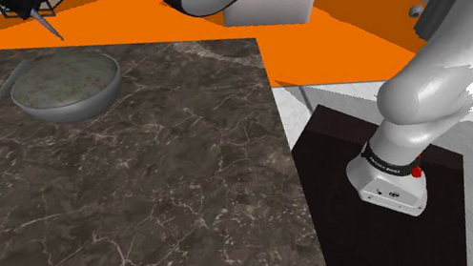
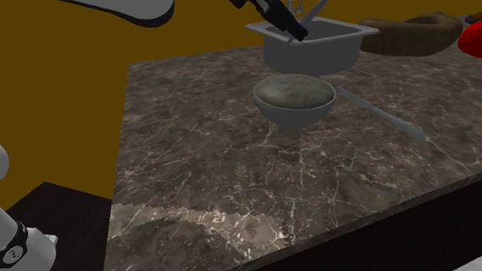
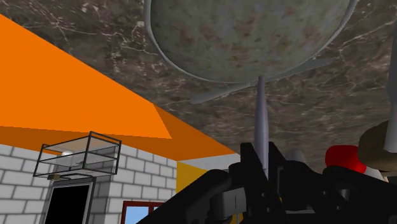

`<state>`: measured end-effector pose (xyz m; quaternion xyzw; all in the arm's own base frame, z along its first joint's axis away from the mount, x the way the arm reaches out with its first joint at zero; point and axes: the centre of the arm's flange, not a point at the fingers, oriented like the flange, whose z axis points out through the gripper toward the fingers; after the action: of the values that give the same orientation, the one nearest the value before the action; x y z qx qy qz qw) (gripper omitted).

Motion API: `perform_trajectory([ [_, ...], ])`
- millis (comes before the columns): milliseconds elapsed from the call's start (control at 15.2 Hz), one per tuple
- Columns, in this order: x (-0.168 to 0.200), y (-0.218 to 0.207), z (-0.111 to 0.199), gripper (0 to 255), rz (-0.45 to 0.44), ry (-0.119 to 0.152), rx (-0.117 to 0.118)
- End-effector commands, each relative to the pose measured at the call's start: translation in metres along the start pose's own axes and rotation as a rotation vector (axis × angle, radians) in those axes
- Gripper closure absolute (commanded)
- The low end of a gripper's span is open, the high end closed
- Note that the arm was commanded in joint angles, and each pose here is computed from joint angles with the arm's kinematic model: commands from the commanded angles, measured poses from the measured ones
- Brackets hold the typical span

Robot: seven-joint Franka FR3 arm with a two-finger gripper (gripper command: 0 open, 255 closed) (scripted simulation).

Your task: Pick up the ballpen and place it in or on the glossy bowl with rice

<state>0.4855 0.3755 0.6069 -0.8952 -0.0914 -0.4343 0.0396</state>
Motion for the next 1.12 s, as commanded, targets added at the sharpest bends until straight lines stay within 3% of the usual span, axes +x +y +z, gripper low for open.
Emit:
perform_trajectory([
  [0,-0.007,-0.001,0.007,255,-0.002,0.004,-0.001],
  [396,-0.032,-0.001,0.027,255,-0.002,0.004,-0.001],
  [858,-0.032,-0.001,0.027,255,-0.002,0.004,-0.001],
  [924,-0.032,-0.001,0.027,0,-0.002,0.004,-0.001],
  [1056,-0.032,-0.001,0.027,0,-0.002,0.004,-0.001],
])
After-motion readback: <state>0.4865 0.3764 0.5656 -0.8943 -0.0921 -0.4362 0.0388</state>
